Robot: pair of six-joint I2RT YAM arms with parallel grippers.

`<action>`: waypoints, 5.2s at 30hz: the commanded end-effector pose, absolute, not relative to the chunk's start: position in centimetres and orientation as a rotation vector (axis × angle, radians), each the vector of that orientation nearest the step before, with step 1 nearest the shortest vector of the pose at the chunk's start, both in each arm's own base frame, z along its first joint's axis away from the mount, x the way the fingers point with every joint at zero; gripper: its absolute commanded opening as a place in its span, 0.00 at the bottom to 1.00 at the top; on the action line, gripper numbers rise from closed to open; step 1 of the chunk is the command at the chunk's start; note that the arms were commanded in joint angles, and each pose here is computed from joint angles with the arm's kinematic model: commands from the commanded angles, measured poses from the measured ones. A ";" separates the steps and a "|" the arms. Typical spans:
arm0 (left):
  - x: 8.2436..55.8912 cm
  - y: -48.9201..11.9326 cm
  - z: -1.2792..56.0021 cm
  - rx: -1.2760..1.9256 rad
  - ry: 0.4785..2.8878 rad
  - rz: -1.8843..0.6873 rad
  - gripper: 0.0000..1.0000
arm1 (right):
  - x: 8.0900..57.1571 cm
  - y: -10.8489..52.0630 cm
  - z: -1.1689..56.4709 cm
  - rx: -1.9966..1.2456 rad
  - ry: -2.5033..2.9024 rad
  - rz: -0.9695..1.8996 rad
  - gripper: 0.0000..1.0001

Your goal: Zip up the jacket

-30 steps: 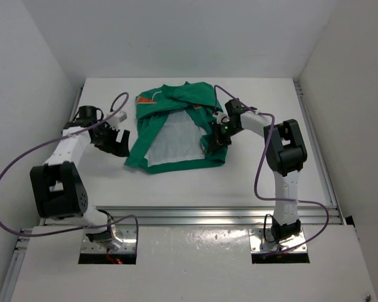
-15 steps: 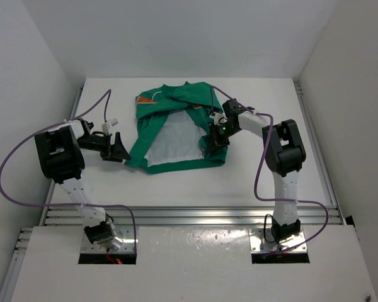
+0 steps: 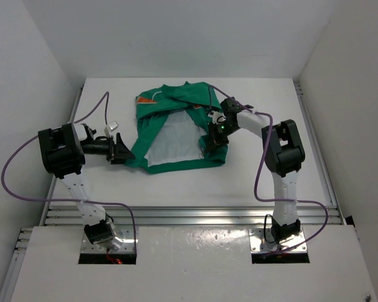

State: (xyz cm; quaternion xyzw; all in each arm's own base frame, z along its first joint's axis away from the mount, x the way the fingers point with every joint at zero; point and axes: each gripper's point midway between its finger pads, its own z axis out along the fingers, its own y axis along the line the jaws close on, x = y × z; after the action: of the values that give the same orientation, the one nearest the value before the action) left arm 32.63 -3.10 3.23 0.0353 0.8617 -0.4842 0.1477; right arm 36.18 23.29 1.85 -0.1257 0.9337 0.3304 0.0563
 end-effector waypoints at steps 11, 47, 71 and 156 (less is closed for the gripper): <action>30.7 -3.7 -0.3 0.112 2.498 -1.440 0.72 | 38.2 24.3 4.3 -0.438 2.750 0.990 0.00; 32.8 -5.6 2.0 0.270 2.383 -1.506 0.13 | 37.8 25.4 4.7 -0.475 2.723 1.016 0.00; 36.2 -17.0 17.0 0.442 2.259 -1.717 0.00 | 36.6 31.7 17.3 -0.580 2.175 1.401 0.00; 39.9 -21.1 26.6 0.307 1.804 -1.282 0.00 | 33.9 28.4 29.4 -0.907 1.088 1.140 0.00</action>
State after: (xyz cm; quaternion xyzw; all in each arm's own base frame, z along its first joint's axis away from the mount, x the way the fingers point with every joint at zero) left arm 39.91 -20.74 22.38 0.0744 0.7618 -0.5195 0.3797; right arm 33.20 29.40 22.63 -0.3537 0.5877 0.5629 0.4611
